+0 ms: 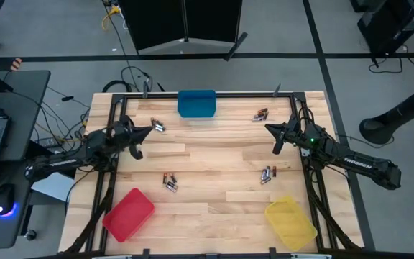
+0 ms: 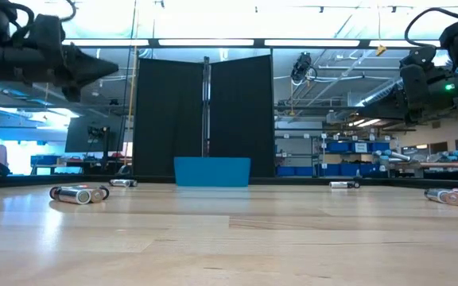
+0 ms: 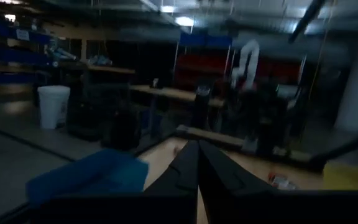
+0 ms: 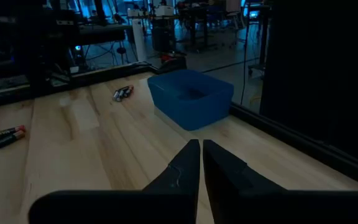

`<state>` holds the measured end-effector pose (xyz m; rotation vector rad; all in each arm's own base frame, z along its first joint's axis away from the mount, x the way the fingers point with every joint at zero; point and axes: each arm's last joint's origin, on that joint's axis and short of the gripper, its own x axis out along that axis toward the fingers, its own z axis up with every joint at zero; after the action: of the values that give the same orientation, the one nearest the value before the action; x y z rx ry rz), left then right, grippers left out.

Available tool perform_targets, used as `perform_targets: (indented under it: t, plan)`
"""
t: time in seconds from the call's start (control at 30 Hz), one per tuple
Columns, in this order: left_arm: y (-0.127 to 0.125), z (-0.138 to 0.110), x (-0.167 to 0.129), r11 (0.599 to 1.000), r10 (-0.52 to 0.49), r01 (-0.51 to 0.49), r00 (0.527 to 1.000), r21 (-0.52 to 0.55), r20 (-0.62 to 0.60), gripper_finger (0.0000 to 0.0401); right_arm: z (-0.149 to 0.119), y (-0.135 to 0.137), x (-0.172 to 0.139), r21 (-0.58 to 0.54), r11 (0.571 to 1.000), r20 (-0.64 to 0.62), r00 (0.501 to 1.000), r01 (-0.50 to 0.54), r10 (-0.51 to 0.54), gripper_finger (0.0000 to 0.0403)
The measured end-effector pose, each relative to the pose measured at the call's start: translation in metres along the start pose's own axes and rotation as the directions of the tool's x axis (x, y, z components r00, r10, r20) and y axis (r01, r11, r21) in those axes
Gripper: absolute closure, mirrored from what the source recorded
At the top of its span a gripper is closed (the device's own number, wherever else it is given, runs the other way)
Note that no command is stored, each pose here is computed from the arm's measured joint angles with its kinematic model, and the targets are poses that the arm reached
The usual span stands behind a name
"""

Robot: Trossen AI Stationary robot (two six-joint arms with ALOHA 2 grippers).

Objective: Sort batteries
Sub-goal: Put the black-brown battery into the blue bin

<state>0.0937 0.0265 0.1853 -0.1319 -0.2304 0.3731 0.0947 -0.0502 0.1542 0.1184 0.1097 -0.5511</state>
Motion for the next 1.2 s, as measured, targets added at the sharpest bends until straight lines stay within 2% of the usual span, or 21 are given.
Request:
perform_targets:
  t: [0.17, 0.27, 0.47, 0.7, 0.87, 1.07, 1.2]
  plan:
    - [-0.006, 0.000, 0.001, 0.978, -0.200, 0.198, 0.979, -0.072, -0.032, 0.0386, 0.000, 0.000, 0.000, 0.000, 1.000, 0.000, 1.000, 0.001, -0.001, 0.0370]
    - [-0.008, -0.002, 0.002, 0.961, -0.268, 0.263, 0.961, -0.086, -0.062, 0.0386, 0.000, 0.000, 0.000, 0.000, 1.000, 0.001, 1.000, 0.000, 0.000, 0.0370]
    - [-0.009, -0.006, 0.007, 0.962, -0.267, 0.259, 0.958, -0.087, -0.105, 0.0386, 0.000, 0.000, 0.000, 0.000, 1.000, 0.001, 1.000, 0.000, 0.000, 0.0370]
    - [-0.010, 0.002, 0.010, 0.958, -0.280, 0.278, 0.960, -0.068, -0.020, 0.0386, 0.000, 0.000, 0.000, 0.000, 1.000, 0.000, 1.000, 0.001, -0.001, 0.0370]
    - [-0.011, 0.003, 0.011, 0.959, -0.279, 0.278, 0.960, -0.047, -0.013, 0.0386, 0.000, 0.000, 0.000, 0.000, 1.000, 0.000, 1.000, 0.000, 0.000, 0.0370]
    - [-0.008, -0.002, 0.013, 0.979, -0.188, 0.185, 0.981, -0.088, -0.035, 0.0386, 0.000, 0.000, 0.000, 0.000, 1.000, 0.000, 1.000, 0.000, 0.000, 0.0370]
    - [-0.008, 0.001, 0.016, 0.981, -0.172, 0.168, 0.984, -0.101, -0.037, 0.0386, 0.000, 0.000, 0.000, 0.000, 1.000, 0.001, 1.000, 0.001, -0.001, 0.0370]
